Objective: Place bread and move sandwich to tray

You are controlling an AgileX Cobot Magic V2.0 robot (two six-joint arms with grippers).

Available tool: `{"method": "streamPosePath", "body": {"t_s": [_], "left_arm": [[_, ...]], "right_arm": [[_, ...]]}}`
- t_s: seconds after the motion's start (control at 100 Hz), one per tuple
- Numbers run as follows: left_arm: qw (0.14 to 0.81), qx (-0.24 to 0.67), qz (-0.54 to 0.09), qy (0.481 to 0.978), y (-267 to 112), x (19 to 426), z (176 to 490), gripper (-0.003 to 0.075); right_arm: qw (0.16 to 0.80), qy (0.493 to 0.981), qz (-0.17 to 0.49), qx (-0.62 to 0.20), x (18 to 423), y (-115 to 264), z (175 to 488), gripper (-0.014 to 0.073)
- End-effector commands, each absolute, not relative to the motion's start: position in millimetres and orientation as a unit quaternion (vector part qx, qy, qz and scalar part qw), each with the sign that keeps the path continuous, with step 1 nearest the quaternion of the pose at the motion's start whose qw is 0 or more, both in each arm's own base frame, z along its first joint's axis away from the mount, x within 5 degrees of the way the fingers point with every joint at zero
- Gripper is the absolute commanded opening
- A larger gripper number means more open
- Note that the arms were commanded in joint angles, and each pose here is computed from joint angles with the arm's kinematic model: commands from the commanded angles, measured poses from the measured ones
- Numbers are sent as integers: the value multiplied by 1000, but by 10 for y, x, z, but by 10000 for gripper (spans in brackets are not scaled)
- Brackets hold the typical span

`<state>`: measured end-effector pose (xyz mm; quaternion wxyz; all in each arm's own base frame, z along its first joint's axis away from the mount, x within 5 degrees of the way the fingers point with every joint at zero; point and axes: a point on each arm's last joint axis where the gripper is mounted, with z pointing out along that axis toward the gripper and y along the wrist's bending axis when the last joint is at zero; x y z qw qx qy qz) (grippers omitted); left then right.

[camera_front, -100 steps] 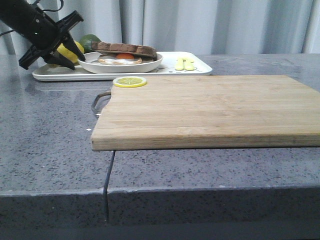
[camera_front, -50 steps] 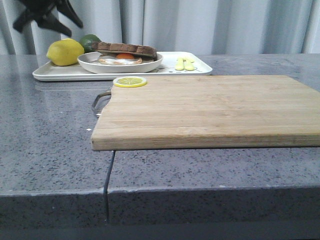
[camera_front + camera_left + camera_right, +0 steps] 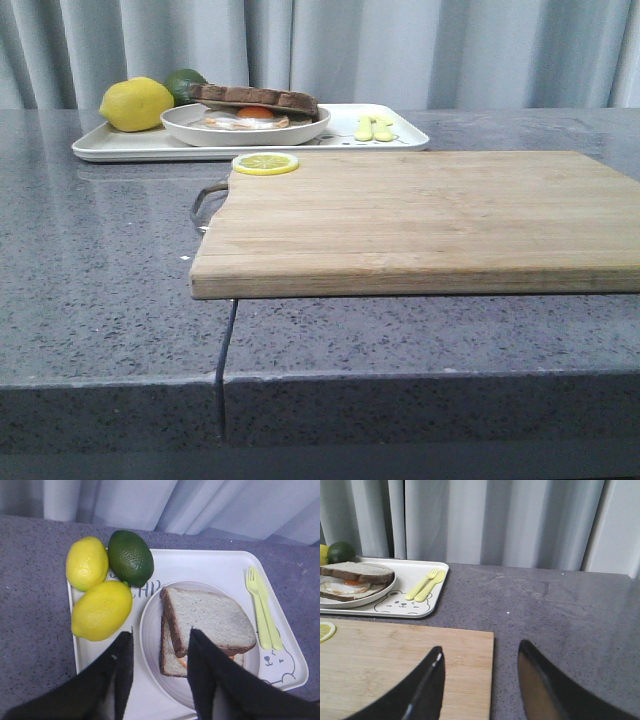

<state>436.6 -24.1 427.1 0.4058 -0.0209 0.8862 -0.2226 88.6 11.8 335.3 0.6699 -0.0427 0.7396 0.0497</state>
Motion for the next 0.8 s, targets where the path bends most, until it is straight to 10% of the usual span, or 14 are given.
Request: {"method": "streamPosePath", "body": {"t_s": [0.0,0.39,0.79], "left_arm": [[483,-8,-222,847,-242,3989,4852,243],[531,8,-167,830,-188,3276,5269,243],[604,-45,-145,782,-120,2194,4710,243]], "right_arm": [[709,704,41,-36,881,97,3510,353],[707,705,41,-36,881,97,3506,353],[707,705,41,-36,881,97,3506,353]]}}
